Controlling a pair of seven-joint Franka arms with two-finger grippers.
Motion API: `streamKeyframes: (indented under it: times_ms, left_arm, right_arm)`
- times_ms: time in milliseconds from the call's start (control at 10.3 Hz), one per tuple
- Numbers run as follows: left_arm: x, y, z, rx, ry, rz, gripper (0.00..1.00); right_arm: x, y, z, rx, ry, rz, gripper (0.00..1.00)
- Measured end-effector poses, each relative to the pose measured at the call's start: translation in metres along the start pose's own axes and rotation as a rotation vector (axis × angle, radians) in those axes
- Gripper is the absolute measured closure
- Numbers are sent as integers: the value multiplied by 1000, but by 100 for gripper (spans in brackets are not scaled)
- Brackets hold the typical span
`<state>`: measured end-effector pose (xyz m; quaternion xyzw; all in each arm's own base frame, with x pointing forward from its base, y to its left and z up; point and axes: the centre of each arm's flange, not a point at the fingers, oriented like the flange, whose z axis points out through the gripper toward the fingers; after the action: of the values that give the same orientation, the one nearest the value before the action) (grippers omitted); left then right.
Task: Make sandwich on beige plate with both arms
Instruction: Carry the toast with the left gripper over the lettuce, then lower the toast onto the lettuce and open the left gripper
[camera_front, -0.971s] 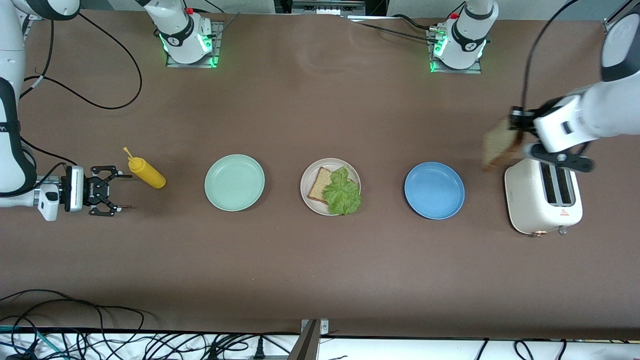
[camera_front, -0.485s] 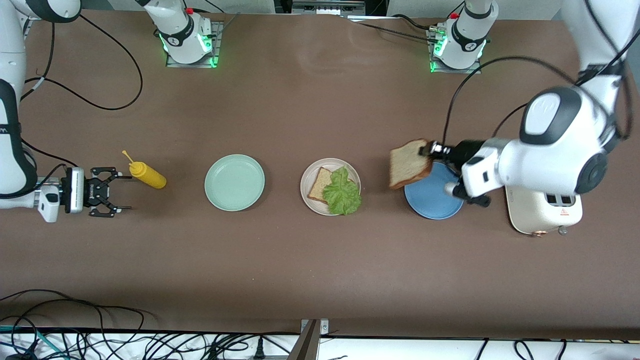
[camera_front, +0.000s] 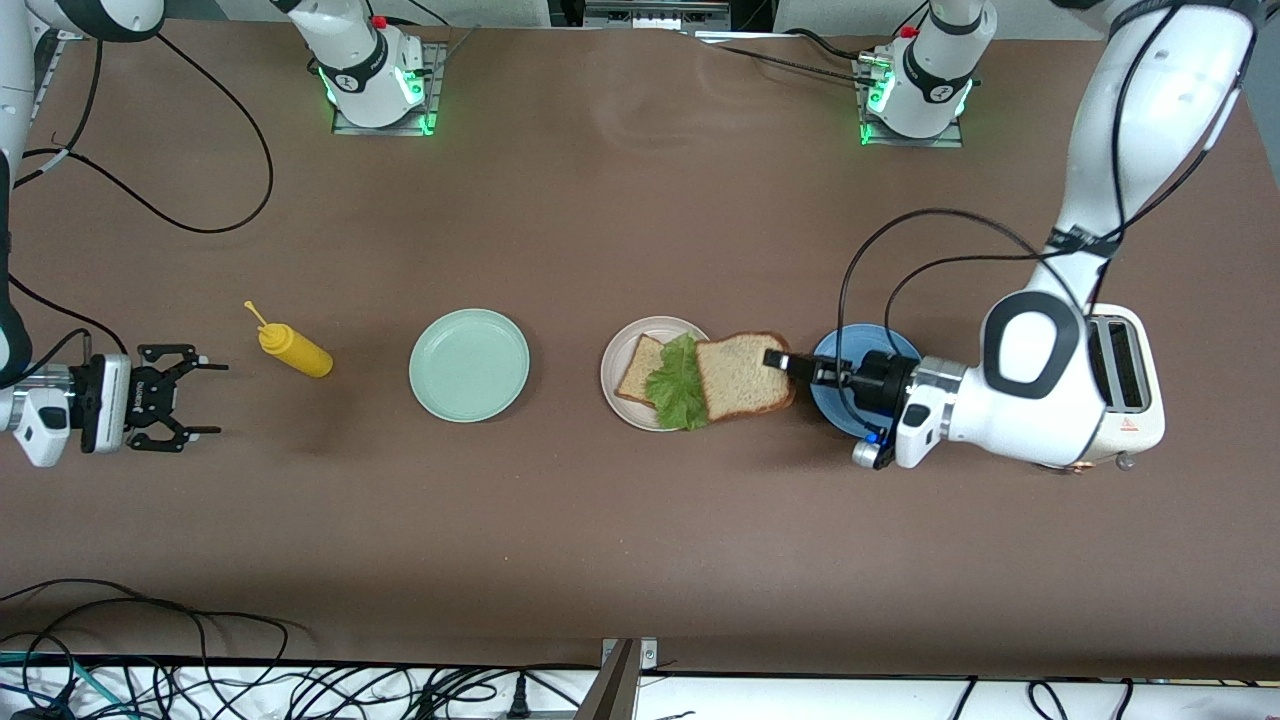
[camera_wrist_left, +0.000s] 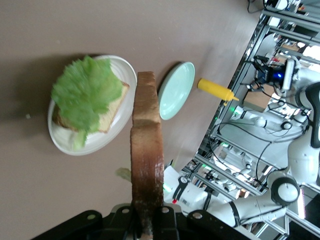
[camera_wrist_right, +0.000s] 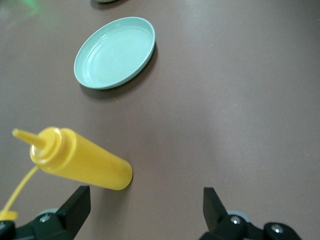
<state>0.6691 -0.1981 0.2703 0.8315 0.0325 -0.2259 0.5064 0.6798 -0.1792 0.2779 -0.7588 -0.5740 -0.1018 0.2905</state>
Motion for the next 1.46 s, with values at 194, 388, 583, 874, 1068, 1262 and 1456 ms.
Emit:
streamKeyframes:
  times_ms: [194,388,583,874,1068,1262,1456]
  left_arm:
    - [21,-37,44,-31,-1,85,91]
    - [30,-42,77,-30,32,152,91]
    - [28,-48,88,-62,32,180,91]
    - [22,-56,88,-102,-5,234,91]
    - [9,-70,115,-156,-38,303,91]
    - [-1,-81,135,-177,-62,351,91]
    - [-1,-81,134,-174,-56,376,81]
  right_arm:
    - [39,-9,-23,-34,-87,91,0]
    - [75,-24,-49,-93,-185,213,0]
    - [110,-44,-80,-191,-280,375,0]
    - [156,-79,-108,-300,-334,694,0]
    - [172,-92,-112,-369,-387,832,0]
    - [194,-112,-106,-425,-411,923,0]
    - [208,-134,-95,-498,-386,976,0]
